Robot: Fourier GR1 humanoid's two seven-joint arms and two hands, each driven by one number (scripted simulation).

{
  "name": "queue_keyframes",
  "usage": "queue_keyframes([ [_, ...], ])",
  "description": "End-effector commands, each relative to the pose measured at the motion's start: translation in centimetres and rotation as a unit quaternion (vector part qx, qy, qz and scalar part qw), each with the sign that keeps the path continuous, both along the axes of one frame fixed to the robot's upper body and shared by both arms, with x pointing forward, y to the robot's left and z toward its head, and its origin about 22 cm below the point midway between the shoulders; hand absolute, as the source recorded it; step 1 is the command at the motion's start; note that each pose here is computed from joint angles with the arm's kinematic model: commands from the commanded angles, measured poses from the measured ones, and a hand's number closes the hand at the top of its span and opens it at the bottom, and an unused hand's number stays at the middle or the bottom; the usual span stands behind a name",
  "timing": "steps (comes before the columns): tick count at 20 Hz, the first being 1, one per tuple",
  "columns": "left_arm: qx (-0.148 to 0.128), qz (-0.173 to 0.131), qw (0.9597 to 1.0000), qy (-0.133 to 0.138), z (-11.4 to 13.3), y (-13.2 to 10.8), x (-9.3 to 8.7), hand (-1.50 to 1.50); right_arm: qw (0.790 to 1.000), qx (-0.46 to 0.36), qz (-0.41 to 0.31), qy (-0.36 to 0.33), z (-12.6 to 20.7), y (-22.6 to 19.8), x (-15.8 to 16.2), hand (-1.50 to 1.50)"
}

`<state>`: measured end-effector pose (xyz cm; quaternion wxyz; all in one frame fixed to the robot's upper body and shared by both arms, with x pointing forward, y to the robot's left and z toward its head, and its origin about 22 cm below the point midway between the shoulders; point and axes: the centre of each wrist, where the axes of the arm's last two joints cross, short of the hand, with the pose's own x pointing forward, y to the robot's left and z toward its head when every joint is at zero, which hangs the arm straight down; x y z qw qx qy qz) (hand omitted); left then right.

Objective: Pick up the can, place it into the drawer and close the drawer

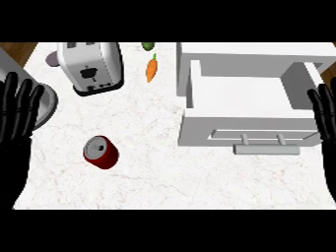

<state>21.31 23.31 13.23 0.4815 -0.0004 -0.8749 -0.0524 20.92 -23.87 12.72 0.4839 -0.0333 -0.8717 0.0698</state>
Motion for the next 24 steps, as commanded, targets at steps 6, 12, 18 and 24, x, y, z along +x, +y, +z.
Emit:
queue_keyframes([
  [6, 0.001, -0.345, 0.9385, 0.010, -0.3, -0.9, 0.6, -1.50, 0.999, 0.036, 0.024, 0.026, -1.0, 0.9, 0.4, -1.50],
  [12, 0.106, -0.309, 0.9286, 0.176, -1.6, 7.8, 0.4, -1.50, 0.977, 0.067, -0.121, 0.161, -3.2, -3.9, -1.8, -1.50],
  [18, 0.088, -0.323, 0.9259, 0.175, 0.1, 11.6, 1.3, -1.50, 0.978, 0.073, -0.118, 0.157, -3.0, -6.2, -4.8, -1.50],
  [24, 0.101, -0.325, 0.9192, 0.197, 1.4, 15.5, 1.6, -1.50, 0.978, 0.070, -0.119, 0.159, -3.7, -8.6, -6.7, -1.50],
])
